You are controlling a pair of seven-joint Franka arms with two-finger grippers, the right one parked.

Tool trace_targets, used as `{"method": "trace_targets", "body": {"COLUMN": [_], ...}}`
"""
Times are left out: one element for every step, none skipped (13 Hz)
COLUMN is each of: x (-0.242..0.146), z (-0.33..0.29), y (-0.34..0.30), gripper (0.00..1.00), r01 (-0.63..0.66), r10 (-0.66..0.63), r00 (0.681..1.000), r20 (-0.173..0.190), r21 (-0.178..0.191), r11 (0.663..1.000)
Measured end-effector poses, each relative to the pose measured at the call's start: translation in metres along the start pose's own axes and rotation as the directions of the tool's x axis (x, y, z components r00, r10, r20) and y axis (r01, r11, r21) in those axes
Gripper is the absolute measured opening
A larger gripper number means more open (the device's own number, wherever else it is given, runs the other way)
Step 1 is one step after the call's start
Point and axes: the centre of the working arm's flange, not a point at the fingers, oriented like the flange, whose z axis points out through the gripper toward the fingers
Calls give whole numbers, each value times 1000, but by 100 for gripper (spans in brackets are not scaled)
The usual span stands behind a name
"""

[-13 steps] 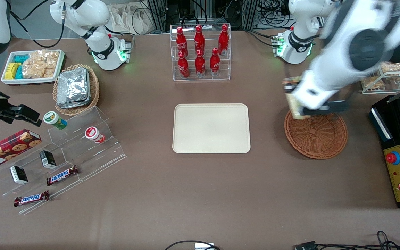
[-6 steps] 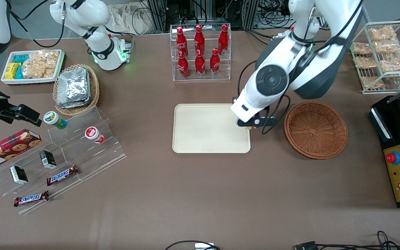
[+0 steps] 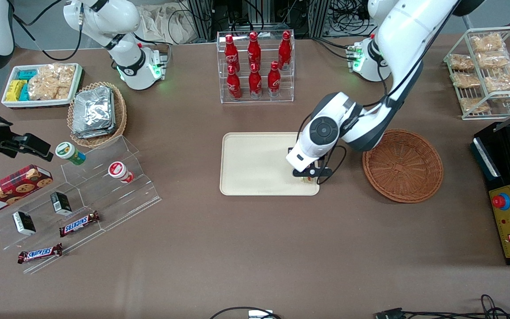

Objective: Place sandwich from basket to tray
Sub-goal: 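Lower the sandwich onto the tray and open the left gripper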

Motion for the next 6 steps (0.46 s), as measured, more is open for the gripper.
{"method": "trace_targets", "body": {"x": [3,4,5,4,4,4], "z": [13,23,26,25,25,24], "y": [1,4,6,7,8,8], "gripper": [19,19,17,15,17,17], "r01": [-2,-7,-11,-13,-14,-11], "r10": [2,7,11,14,14,11], "r00": [1000,1000,1000,1000,1000,1000], "r20": [-11,-15,-20,-22,-23,-24], "r21": [9,9,6,5,6,6], "r11": [1000,1000,1000,1000,1000,1000]}}
